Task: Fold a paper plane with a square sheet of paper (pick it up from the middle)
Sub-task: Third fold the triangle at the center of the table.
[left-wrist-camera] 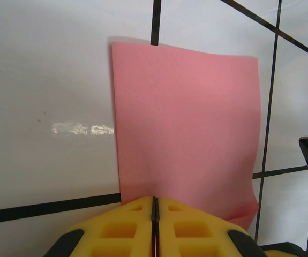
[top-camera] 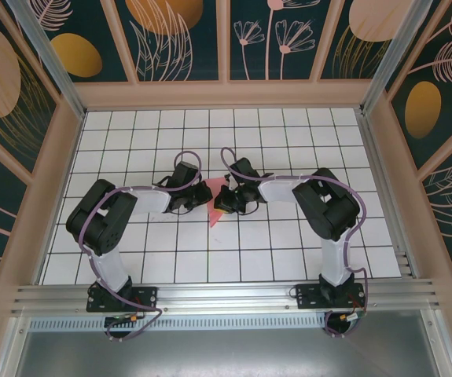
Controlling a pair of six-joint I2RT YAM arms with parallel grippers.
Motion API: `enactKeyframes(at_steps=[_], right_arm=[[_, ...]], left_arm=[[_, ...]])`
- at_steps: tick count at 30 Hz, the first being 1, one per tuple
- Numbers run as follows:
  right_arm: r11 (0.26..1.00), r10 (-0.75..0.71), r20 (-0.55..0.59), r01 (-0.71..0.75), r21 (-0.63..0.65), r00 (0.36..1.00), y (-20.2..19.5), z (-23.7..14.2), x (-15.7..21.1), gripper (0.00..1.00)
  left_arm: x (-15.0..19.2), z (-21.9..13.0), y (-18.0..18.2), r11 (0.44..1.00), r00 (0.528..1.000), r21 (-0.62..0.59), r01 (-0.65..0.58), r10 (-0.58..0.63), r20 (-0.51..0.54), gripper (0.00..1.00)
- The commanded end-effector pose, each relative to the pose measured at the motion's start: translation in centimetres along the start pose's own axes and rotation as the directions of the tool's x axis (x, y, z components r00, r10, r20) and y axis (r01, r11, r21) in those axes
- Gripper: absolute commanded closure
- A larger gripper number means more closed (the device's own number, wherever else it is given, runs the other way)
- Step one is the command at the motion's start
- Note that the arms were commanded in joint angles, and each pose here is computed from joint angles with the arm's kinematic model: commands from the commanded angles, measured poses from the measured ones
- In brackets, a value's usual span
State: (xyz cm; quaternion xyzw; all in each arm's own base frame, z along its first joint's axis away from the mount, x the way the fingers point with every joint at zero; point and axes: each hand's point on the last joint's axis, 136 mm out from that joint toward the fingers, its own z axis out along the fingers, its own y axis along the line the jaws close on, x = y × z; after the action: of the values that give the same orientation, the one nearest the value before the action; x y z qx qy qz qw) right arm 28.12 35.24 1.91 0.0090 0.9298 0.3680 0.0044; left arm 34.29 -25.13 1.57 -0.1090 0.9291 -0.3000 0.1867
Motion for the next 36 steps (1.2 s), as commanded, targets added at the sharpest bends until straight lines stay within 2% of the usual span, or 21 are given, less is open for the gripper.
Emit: enactKeyframes(at_steps=[1, 3, 9, 15, 18, 25, 28, 36], right_arm=[[0.999, -0.019, 0.000, 0.019, 0.037, 1.000, -0.6, 0.6, -0.1, 0.90], [0.999, -0.020, -0.004, 0.020, 0.043, 1.000, -0.8, 0.6, 0.0, 0.86], [0.998, -0.018, -0.009, 0.018, 0.054, 1.000, -1.3, 0.5, 0.3, 0.65], [0.999, -0.016, -0.011, 0.017, 0.052, 1.000, -1.4, 0.5, 0.5, 0.61], [0.998, -0.016, -0.008, 0.017, 0.054, 1.000, -1.5, 0.5, 0.4, 0.64], [0.997, -0.010, -0.006, 0.010, 0.076, 1.000, -2.2, 0.5, 0.5, 0.89], [0.996, -0.010, -0.009, 0.011, 0.083, 1.000, -2.4, 0.6, 0.6, 0.93], [0.996, -0.008, -0.013, 0.009, 0.088, 1.000, -2.7, 0.7, 0.7, 0.96]], left_arm=[[0.6, 0.3, 0.8, 1.000, 1.000, -0.023, -0.001, 0.001, -0.019, 0.88], [0.3, 0.0, 0.6, 1.000, 1.000, -0.021, -0.001, 0.001, -0.010, 0.88], [-1.9, -2.3, -0.1, 0.998, 0.996, -0.059, 0.015, -0.010, 0.085, 0.84], [-3.4, -4.4, -0.2, 0.996, 0.988, -0.086, 0.038, -0.024, 0.156, 0.79], [-3.3, -4.4, 0.0, 0.995, 0.988, -0.086, 0.043, -0.029, 0.151, 0.79], [-1.6, -3.9, -1.6, 0.999, 0.997, 0.030, 0.010, -0.013, 0.071, 0.84], [-0.6, -3.7, -2.2, 0.997, 1.000, 0.083, 0.003, -0.005, 0.028, 0.87], [2.3, -2.4, -1.9, 0.997, 0.998, 0.082, -0.009, 0.014, -0.060, 0.94]])
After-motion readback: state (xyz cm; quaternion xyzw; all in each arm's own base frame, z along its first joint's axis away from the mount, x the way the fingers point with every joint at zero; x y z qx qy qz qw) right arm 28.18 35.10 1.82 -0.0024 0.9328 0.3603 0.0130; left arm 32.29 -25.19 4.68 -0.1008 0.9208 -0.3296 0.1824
